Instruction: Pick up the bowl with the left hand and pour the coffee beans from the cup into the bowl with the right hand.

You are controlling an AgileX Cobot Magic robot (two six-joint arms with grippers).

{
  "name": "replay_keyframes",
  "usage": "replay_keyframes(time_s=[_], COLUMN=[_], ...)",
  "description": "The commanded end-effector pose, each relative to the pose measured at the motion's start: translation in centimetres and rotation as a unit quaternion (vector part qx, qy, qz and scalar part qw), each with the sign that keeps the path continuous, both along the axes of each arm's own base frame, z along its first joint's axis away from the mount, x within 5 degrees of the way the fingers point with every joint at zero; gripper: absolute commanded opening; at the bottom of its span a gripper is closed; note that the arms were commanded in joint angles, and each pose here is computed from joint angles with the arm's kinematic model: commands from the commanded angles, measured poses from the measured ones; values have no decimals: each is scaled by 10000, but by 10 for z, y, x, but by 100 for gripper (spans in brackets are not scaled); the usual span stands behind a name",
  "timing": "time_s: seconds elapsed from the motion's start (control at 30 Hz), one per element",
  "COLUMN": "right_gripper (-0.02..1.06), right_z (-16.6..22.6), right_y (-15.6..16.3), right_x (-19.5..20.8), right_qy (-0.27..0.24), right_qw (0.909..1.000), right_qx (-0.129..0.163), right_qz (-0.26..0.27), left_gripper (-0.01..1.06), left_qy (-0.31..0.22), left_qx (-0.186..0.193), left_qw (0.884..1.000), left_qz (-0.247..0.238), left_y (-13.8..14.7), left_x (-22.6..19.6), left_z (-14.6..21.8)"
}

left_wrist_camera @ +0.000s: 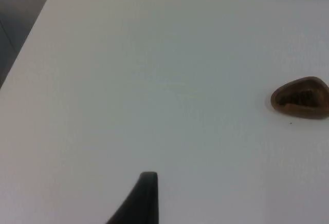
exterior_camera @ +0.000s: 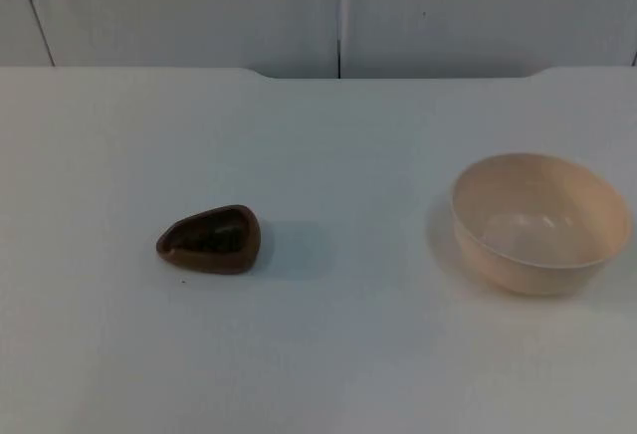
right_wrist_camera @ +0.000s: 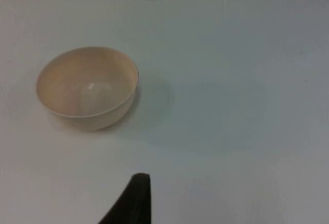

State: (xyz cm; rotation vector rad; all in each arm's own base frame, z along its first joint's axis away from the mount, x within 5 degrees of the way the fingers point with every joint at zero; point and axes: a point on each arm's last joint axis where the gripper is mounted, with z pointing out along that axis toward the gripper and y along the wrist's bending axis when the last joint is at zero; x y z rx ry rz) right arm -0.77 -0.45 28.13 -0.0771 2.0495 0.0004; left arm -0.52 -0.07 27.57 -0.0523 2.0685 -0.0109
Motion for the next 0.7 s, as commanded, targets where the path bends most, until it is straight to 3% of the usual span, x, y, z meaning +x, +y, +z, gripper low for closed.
replay_keyframes(time_s=[0.0, 0.43, 0.67], right_gripper=[105, 105, 105], right_z=[-2, -2, -1], right_y=[0, 0, -1], right_x=[1, 1, 1], right_qy=[-17, -19, -20], right_qw=[10000, 10000, 10000], right_qx=[4, -12, -25], right_qz=[-38, -48, -57], left_gripper=[105, 105, 105], left_qy=[-318, -316, -234], left_qx=[-66, -109, -469], left_qw=[9995, 9994, 9984], left_qz=[-4, -22, -218], left_y=[-1, -1, -7], left_x=[0, 16, 27], left_z=[8, 35, 55])
